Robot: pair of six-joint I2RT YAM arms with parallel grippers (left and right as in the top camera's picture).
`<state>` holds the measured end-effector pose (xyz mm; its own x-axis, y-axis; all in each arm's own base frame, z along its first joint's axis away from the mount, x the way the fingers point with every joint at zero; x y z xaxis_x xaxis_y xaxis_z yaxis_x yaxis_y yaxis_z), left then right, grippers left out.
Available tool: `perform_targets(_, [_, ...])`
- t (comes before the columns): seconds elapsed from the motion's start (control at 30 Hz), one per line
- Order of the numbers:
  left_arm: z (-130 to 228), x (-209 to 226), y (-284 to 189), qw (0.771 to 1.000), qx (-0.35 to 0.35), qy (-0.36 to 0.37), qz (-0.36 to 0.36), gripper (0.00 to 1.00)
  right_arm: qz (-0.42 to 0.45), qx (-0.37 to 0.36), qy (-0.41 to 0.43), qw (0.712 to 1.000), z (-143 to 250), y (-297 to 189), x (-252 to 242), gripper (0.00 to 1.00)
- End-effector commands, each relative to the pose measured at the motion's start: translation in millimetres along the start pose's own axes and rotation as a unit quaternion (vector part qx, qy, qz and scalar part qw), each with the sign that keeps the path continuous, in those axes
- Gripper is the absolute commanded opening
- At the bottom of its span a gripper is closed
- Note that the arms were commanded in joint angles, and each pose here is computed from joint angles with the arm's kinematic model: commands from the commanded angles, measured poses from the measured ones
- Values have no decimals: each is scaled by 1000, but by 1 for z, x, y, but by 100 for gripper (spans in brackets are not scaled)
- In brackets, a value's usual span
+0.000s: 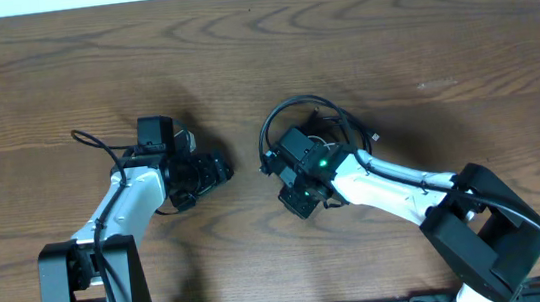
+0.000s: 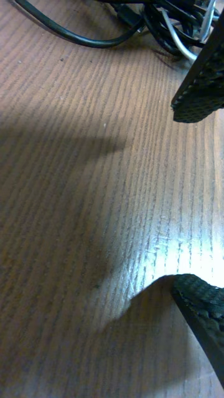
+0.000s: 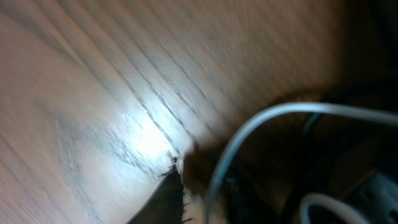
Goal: Untangle cables
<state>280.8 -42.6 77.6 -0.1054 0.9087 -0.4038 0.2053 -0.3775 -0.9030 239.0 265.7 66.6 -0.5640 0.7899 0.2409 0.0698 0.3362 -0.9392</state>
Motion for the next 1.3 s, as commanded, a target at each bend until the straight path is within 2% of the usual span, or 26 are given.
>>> perform_targets(0.0, [-1,0,-4,1000,-4,8,-4,84,-4,25,34,999,9,10,-10,5])
perform_targets(0.03, [-1,0,-4,1000,-4,8,-4,84,-16,27,35,999,9,9,-8,1])
perform_targets(0.13, [-1,0,-4,1000,-4,8,-4,85,-107,31,34,993,6,-4,11,1])
perform_targets(0.27, [-1,0,-4,1000,-4,8,-4,85,-226,-21,7,974,-14,-68,36,1])
perform_targets(0.53, [-1,0,-4,1000,-4,8,-4,85,-217,-214,-24,952,-26,-208,31,1])
perform_targets(0.67, [0,-2,-4,1000,-1,8,7,84,-165,-300,-1,939,-14,-260,14,1])
perform_targets(0.77, [1,-8,-4,999,4,11,34,84,-73,-348,41,934,-4,-282,-11,1])
perform_targets(0.83, [2,-11,-4,999,7,15,51,84,11,-360,103,927,4,-287,-33,1])
perform_targets(0.9, [2,-14,-5,998,10,14,66,84,113,-352,183,911,16,-287,-61,1])
perform_targets(1.0, [3,-17,-5,997,12,14,77,84,187,-332,259,887,27,-282,-84,1])
perform_targets(1.2, [3,-16,-5,997,13,14,77,85,284,-267,408,826,51,-265,-126,1])
perform_targets(1.27, [3,-16,-5,997,13,14,77,84,284,-242,431,822,53,-256,-135,1])
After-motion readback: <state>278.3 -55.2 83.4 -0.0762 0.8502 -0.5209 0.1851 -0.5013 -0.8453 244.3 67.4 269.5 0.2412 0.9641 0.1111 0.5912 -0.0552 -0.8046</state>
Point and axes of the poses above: each gripper's point midway between its finger pads, its own y axis out along the fingers, its own x axis along the line the jaws close on, z = x × y, the point moved 7 cm from there along -y, back along the fingers, and after that the axes turned 11 degrees about y, right-handed, at the moved point
